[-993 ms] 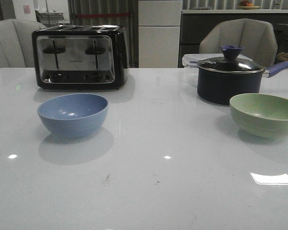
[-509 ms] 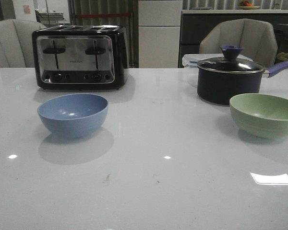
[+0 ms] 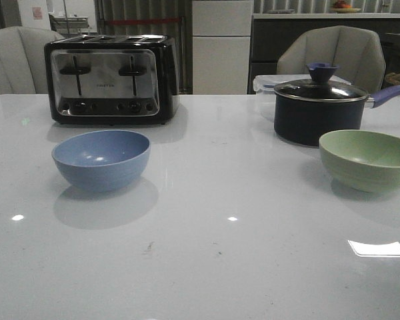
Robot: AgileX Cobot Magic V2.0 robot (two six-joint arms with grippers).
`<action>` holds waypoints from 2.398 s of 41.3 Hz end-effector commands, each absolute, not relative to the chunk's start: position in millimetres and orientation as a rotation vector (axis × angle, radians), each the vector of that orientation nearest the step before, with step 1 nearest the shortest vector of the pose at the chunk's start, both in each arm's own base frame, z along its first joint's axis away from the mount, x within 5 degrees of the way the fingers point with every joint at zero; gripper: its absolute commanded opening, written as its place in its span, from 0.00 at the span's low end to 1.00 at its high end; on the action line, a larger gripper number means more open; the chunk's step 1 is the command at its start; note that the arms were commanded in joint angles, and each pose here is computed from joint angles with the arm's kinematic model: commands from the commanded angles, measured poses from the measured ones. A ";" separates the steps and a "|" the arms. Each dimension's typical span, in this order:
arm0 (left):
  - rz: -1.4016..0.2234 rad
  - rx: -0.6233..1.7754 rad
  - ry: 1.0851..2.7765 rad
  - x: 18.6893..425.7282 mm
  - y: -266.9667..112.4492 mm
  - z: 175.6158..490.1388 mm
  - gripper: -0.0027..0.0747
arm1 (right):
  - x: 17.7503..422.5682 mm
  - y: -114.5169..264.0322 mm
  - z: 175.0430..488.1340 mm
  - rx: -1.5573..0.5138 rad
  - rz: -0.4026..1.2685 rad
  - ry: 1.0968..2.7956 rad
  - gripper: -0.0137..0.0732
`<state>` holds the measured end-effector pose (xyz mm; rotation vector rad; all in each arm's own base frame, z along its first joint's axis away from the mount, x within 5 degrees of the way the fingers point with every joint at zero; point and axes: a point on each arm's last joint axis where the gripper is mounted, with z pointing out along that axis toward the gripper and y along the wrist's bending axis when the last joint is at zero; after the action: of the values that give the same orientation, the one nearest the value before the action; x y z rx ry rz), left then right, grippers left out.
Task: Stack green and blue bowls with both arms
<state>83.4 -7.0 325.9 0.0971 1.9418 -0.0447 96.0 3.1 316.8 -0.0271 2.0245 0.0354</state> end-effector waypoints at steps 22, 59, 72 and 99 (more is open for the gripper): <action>-0.058 0.101 2.071 118.7 -11.0 320.0 0.52 | 148.0 1.5 288.9 -0.029 0.042 2.326 0.63; -0.058 0.101 2.066 118.9 -11.0 320.4 0.71 | 320.2 -38.9 272.2 0.226 0.131 2.568 0.73; -0.058 0.101 2.066 118.9 -11.0 320.4 0.71 | 375.7 -47.6 239.5 0.238 0.141 2.630 0.66; -0.058 0.101 2.066 118.9 -11.0 320.4 0.71 | 405.2 -50.4 219.4 0.235 0.172 2.717 0.30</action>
<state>113.8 -9.6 304.4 0.1066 2.1696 -0.0435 403.4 -49.6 187.1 0.2562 2.8124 0.1745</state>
